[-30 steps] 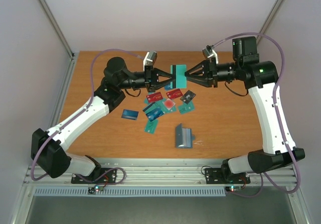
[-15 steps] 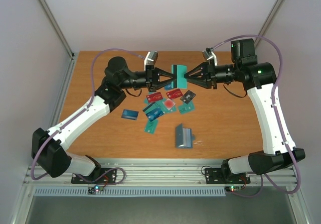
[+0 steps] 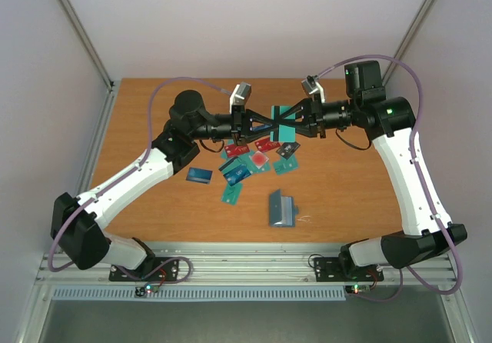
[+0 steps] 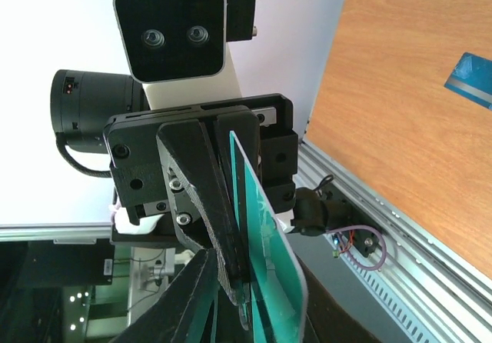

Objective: Put the credit cards into the card holder

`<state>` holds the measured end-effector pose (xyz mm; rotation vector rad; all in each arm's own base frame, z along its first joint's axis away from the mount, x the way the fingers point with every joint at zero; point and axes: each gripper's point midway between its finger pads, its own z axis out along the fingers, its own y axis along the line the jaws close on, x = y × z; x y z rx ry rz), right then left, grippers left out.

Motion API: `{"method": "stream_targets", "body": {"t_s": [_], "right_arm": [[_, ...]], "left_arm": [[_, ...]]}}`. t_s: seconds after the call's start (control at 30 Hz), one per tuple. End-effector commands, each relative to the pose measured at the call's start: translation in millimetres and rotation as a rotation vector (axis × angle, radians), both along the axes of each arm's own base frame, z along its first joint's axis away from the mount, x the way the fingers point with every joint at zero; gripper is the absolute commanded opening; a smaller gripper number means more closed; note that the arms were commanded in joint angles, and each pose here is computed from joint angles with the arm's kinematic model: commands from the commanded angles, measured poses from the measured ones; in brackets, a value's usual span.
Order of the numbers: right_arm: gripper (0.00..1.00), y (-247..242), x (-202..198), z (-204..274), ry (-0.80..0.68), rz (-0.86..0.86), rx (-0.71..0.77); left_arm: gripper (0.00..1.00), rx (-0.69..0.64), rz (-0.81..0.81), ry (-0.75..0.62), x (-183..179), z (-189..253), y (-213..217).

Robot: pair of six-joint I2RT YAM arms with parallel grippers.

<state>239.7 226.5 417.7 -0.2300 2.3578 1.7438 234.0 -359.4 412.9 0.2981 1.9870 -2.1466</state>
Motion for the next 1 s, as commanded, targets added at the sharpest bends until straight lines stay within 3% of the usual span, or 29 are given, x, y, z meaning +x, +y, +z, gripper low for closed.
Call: {"method": "stream_targets", "body": {"t_s": [0.0, 0.3, 0.53, 0.7, 0.97], "right_arm": [[0.22, -1.3, -12.0, 13.8, -0.036, 0.012, 0.035], [0.21, -9.8, -17.1, 17.4, -0.035, -0.02, 0.054], [0.13, -9.9, -16.0, 17.9, -0.023, -0.026, 0.075], [0.01, -9.7, -16.6, 15.3, -0.016, -0.022, 0.082], [0.02, -12.5, -19.9, -2.9, 0.02, -0.043, 0.051]], "left_arm": [[0.0, -0.022, 0.03, -0.066, -2.0, 14.4, 6.6], [0.0, -0.005, 0.08, -0.081, 1.3, 10.8, 11.4], [0.0, 0.003, 0.073, -0.074, 1.7, 7.8, 10.0], [0.0, 0.012, 0.057, -0.066, 0.6, 4.6, 8.5], [0.0, 0.047, 0.055, -0.053, 1.1, -7.7, 7.8]]}}
